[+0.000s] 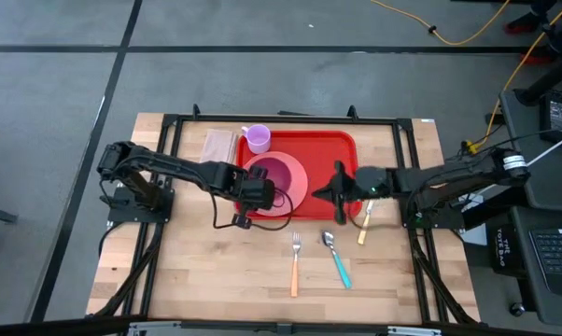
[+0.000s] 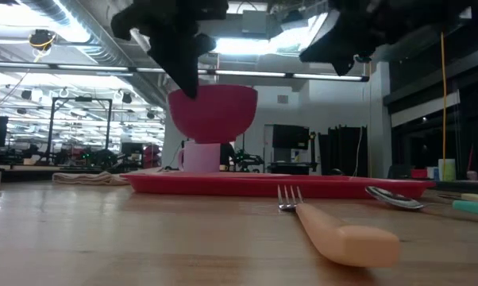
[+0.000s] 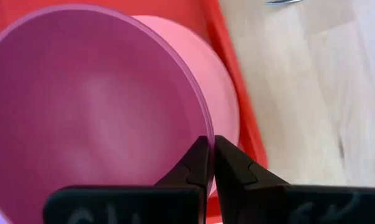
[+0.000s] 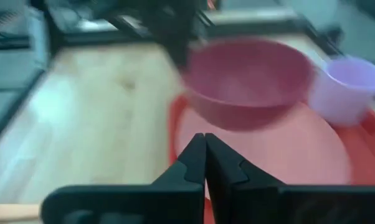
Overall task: Set up tray
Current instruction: Put the pink bowl on the pink plate on the red tray
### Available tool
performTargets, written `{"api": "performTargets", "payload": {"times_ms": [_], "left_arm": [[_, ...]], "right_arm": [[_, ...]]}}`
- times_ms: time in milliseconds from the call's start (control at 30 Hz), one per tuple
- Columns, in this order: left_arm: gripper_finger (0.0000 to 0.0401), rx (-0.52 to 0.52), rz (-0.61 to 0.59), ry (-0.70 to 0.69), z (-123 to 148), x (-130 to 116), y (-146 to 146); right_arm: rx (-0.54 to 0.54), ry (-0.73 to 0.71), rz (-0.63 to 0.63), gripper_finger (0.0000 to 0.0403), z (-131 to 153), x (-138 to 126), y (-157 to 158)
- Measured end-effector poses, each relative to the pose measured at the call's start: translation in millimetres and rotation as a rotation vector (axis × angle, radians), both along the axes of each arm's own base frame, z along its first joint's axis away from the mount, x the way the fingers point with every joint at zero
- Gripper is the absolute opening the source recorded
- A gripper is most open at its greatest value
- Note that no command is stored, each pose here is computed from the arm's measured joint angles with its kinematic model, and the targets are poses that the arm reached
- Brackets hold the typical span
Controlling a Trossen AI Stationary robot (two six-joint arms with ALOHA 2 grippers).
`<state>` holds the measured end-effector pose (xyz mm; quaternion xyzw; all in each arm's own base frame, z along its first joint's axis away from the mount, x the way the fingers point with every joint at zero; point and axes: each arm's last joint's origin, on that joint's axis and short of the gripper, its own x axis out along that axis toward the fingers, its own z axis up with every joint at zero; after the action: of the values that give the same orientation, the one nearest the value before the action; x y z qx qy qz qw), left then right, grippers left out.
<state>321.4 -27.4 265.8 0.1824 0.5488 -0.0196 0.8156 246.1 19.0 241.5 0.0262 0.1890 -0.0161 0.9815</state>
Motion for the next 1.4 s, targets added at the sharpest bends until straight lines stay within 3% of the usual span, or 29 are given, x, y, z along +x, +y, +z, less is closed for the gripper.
{"api": "performTargets", "payload": {"times_ms": [100, 367, 733, 1400], "left_arm": [[0.0002, -0.027, -0.016, -0.014, 0.8, 2.6, 8.1], [0.0002, -0.083, 0.054, -0.030, -2.5, 7.9, 37.2], [0.0002, -0.045, 0.075, 0.071, -33.9, 21.9, 46.2], [0.0002, -0.049, 0.086, 0.117, -55.3, 31.4, 49.0]], "right_arm": [[-0.012, -0.075, 0.037, 0.0005, -13.9, -4.9, 6.4], [-0.017, -0.077, 0.045, 0.0004, -38.5, -15.4, 8.7], [-0.034, -0.082, 0.048, 0.0008, -38.3, -15.4, 8.5], [-0.015, -0.069, 0.042, 0.0009, -39.6, -15.6, 8.4]]}}
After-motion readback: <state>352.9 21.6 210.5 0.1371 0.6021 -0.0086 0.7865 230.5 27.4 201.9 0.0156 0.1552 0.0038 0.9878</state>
